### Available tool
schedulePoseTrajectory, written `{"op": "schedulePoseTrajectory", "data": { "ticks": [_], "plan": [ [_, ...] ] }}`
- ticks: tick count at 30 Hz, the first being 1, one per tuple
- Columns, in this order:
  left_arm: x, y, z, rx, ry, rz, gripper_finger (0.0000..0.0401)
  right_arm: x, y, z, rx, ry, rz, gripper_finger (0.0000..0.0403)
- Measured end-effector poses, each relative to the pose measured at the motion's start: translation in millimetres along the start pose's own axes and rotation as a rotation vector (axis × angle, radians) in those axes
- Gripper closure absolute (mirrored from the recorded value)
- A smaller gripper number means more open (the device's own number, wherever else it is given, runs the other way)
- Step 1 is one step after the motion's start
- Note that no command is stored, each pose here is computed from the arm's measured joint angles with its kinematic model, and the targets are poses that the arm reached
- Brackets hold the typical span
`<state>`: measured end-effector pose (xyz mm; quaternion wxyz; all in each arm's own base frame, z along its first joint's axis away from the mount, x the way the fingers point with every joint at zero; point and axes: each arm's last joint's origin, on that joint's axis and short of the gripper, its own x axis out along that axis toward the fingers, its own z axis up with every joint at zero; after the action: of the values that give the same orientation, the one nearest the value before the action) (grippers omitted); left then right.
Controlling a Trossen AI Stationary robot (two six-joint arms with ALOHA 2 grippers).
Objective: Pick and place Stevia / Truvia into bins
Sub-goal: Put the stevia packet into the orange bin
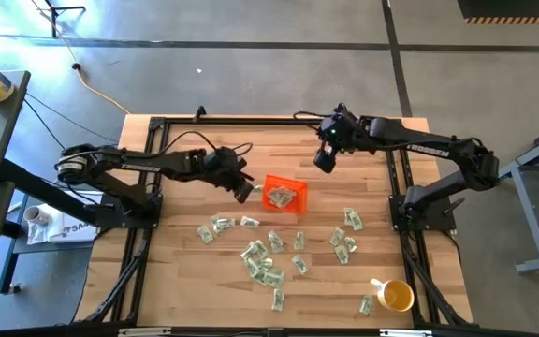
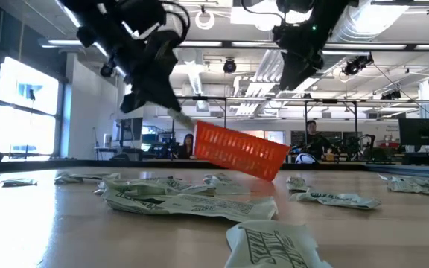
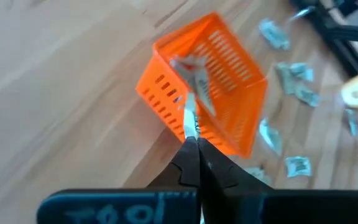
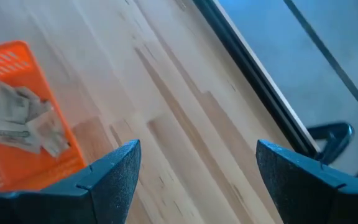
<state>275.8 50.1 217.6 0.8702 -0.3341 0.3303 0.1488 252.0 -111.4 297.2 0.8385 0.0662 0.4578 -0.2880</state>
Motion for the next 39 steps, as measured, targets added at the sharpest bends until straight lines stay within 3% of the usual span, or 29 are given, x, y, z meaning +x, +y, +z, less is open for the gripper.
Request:
{"op": "schedulePoseTrajectory", "data": {
  "ticks": [3, 9, 11, 14, 18, 23, 31, 33, 36, 39],
  "plan": [
    [5.2, -5.6, 9.4, 0.047, 0.014, 0.024, 0.0374, 1.1, -3.8, -2.2, 0.007, 0.028, 0.006, 0.0094],
    [15.9, 5.8, 9.1, 0.078, 0.121, 0.245, 0.0379, 0.8, -1.5, -2.1, 0.002, 0.026, 0.033, 0.0094],
    [16.6, 6.9, 10.3, 0.060, 0.130, 0.209, 0.0378, 0.6, -0.6, -2.3, -0.011, 0.028, 0.035, 0.0094],
    [14.3, -2.7, 22.7, 0.072, 0.022, 0.103, 0.0373, 0.5, -0.7, -3.3, -0.038, 0.037, 0.034, 0.0094],
    [11.6, -12.3, 36.0, 0.108, -0.064, 0.044, 0.0379, 0.5, -0.7, -4.8, -0.056, 0.053, 0.036, 0.0094],
    [31.7, -15.0, 40.2, 0.194, -0.064, -0.045, 0.0372, 0.3, -0.2, -6.0, -0.083, 0.064, 0.049, 0.0094],
    [56.7, -18.9, 40.7, 0.165, 0.009, -0.049, 0.0263, 0.4, 0.2, -5.8, -0.103, 0.062, 0.057, 0.0094],
    [53.7, -24.2, 41.6, 0.167, 0.031, -0.046, 0.0234, 0.4, 0.2, -5.4, -0.103, 0.057, 0.057, 0.0094],
    [37.5, -25.7, 34.0, 0.154, 0.183, 0.022, 0.0196, 0.4, 0.2, -5.1, -0.103, 0.055, 0.057, 0.0094],
    [21.8, -32.2, 16.8, 0.234, 0.290, 0.091, 0.0174, 0.4, 1.1, -4.9, -0.113, 0.053, 0.085, 0.0094]
  ]
}}
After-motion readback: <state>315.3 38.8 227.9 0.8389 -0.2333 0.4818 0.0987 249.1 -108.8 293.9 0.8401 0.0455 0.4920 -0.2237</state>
